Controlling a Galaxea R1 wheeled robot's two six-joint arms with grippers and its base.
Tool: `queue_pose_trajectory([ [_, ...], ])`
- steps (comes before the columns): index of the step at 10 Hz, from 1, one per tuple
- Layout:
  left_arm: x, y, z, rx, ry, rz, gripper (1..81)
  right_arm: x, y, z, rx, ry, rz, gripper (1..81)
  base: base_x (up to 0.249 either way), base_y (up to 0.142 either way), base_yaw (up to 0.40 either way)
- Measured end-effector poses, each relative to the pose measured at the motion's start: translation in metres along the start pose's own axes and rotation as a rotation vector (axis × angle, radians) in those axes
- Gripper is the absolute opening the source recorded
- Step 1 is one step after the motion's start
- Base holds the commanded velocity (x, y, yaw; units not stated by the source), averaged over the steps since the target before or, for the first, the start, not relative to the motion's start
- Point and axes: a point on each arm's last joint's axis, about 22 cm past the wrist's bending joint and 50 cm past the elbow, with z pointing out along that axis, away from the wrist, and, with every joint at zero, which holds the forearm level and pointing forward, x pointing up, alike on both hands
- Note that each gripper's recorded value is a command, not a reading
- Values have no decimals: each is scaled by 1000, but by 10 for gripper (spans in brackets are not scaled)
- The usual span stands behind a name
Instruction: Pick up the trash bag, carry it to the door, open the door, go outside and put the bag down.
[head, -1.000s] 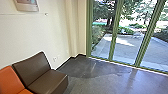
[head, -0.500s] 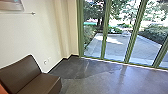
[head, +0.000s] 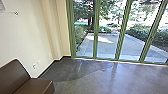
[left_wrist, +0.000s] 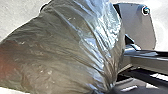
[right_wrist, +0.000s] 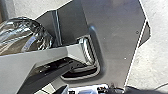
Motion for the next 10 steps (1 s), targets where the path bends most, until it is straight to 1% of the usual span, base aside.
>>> queue_pose_trajectory([
  [10,0,-1,0,1,1,0,10,-4,2,0,-4,-4,2,811,0,0,-262],
])
